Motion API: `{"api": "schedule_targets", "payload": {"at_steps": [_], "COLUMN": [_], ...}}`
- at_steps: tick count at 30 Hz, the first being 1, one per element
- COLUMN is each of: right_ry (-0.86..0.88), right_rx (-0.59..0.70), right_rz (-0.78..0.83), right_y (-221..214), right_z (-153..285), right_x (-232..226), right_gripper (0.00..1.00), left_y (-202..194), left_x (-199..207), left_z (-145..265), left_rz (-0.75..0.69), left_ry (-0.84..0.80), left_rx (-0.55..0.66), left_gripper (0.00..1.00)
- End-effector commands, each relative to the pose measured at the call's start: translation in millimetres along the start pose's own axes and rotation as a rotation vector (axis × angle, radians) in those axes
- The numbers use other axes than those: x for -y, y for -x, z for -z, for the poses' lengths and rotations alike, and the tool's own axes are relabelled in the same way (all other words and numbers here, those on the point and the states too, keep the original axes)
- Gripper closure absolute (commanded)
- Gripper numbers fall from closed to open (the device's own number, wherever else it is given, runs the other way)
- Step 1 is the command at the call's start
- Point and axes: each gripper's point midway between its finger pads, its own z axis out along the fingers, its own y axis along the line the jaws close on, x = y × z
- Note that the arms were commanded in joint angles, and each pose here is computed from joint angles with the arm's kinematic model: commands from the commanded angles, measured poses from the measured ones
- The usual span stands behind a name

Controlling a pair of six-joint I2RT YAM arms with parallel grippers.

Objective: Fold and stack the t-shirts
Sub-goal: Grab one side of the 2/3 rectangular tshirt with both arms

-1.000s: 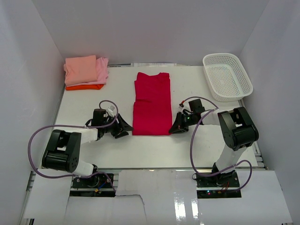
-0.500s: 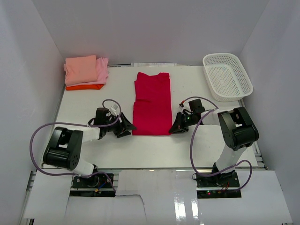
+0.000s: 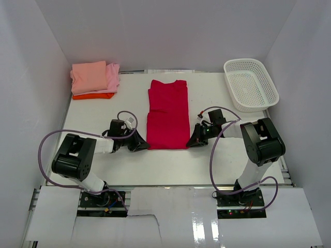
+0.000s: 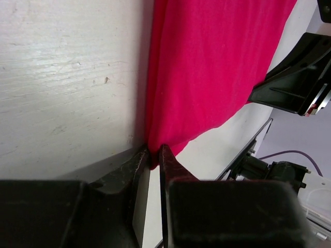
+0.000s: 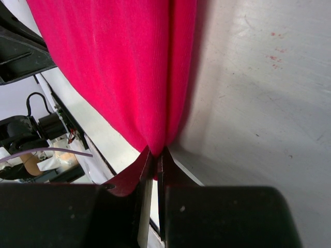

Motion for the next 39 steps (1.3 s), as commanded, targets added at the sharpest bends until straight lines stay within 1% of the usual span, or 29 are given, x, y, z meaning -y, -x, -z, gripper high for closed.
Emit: {"api": "schedule_targets", "payload": {"at_steps": [1,4,6,7,8,9,12,16,22,24,29,35,39], "right_ry": [0.011,0.011,0.011,0.01,0.01,0.009,0.002,-0.014,-0.026,-0.022,-0.019,-0.02,-0.008], "right_rx": [0.009,0.011,0.013,0.01,0.011,0.009,-0.001,-0.02,-0.047,-0.05,-0.081,-0.119,-0.094], "right_rz": [0.017,0.021,0.023,0.023,0.025,0.024,0.029,0.03,0.023,0.023,-0.002,-0.031,-0.009], "right_y": [4,4,6,5,6,6,4,-3,-22,-28,-50,-76,-72], "right_z": [1,1,2,2,2,2,4,10,25,31,42,52,62], "right_x": [-5,-6,-6,-6,-7,-7,-8,-8,-14,-19,-22,-22,-35], "right_gripper": [0.92,0.92,0.92,0.92,0.92,0.92,0.92,0.92,0.92,0.92,0.92,0.92,0.92], "left_y": [-16,-19,-21,-21,-21,-20,-18,-20,-26,-37,-50,-66,-63], "left_x": [-16,-15,-13,-11,-10,-9,-3,6,22,22,35,44,56], "left_z": [-3,-6,-9,-10,-10,-11,-8,-4,14,21,40,53,59], "left_rz": [0.003,-0.009,-0.017,-0.025,-0.03,-0.032,-0.048,-0.064,-0.09,-0.07,-0.052,-0.031,-0.04], "left_ry": [0.059,0.054,0.049,0.042,0.041,0.039,0.024,-0.001,-0.035,-0.03,-0.071,-0.098,-0.117], "left_rx": [-0.036,-0.051,-0.068,-0.072,-0.076,-0.073,-0.069,-0.097,-0.109,-0.143,-0.144,-0.176,-0.168], "left_gripper": [0.76,0.76,0.8,0.85,0.97,1.0,1.0,1.0,1.0,1.0,1.0,1.0,1.0]}}
